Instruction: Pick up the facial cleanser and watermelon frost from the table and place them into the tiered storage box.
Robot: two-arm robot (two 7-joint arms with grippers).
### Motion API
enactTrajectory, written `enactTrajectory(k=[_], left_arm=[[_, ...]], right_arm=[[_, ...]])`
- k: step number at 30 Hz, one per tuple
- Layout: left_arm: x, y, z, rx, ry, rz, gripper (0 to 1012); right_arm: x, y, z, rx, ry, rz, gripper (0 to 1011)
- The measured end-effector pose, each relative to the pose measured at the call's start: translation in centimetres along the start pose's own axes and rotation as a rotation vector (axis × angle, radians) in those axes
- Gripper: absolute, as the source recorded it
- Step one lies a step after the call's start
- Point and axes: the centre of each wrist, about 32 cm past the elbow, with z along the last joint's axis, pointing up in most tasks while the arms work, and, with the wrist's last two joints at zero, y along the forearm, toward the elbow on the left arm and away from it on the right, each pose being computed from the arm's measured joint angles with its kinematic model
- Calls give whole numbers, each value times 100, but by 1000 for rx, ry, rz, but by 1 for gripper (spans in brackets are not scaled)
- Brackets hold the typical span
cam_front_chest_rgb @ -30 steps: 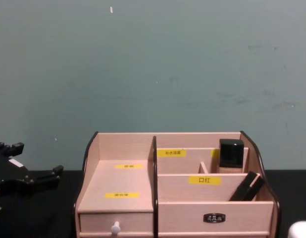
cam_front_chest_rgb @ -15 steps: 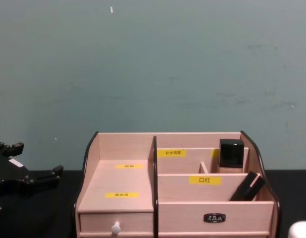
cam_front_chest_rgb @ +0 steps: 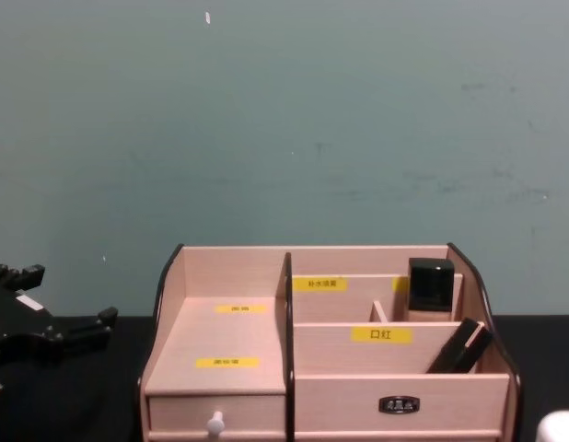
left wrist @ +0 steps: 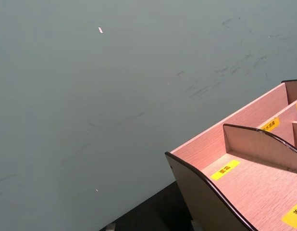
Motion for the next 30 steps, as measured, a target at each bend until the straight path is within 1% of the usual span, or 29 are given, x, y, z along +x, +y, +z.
enactTrajectory(k=[4, 6, 8, 9, 10, 12, 14, 15, 16, 19, 30], left_arm=[[0, 0, 0, 0, 0, 0, 1010], [0, 0, 0, 0, 0, 0, 1010], [0, 0, 0, 0, 0, 0, 1010], [0, 0, 0, 0, 0, 0, 1010], [0, 0, 0, 0, 0, 0, 1009], [0, 0, 0, 0, 0, 0, 1010], [0, 0, 0, 0, 0, 0, 1010], [0, 0, 0, 0, 0, 0, 1010], [0, 0, 0, 0, 0, 0, 1010], [0, 0, 0, 0, 0, 0, 1010], [0, 0, 0, 0, 0, 0, 1010]], right_arm=[[0, -2, 1, 0, 0, 0, 1002], [0, -4, 2, 0, -1, 0, 944], [1, -5, 3, 0, -2, 0, 918], [1, -6, 4, 0, -2, 0, 869], [1, -6, 4, 0, -2, 0, 869], [1, -7, 5, 0, -3, 0, 821], [1, -8, 6, 0, -3, 0, 747], [1, -8, 7, 0, -3, 1, 732], [1, -9, 6, 0, -3, 1, 677], [1, -10, 8, 1, -4, 1, 613], [0, -13, 12, 4, -6, 3, 613]])
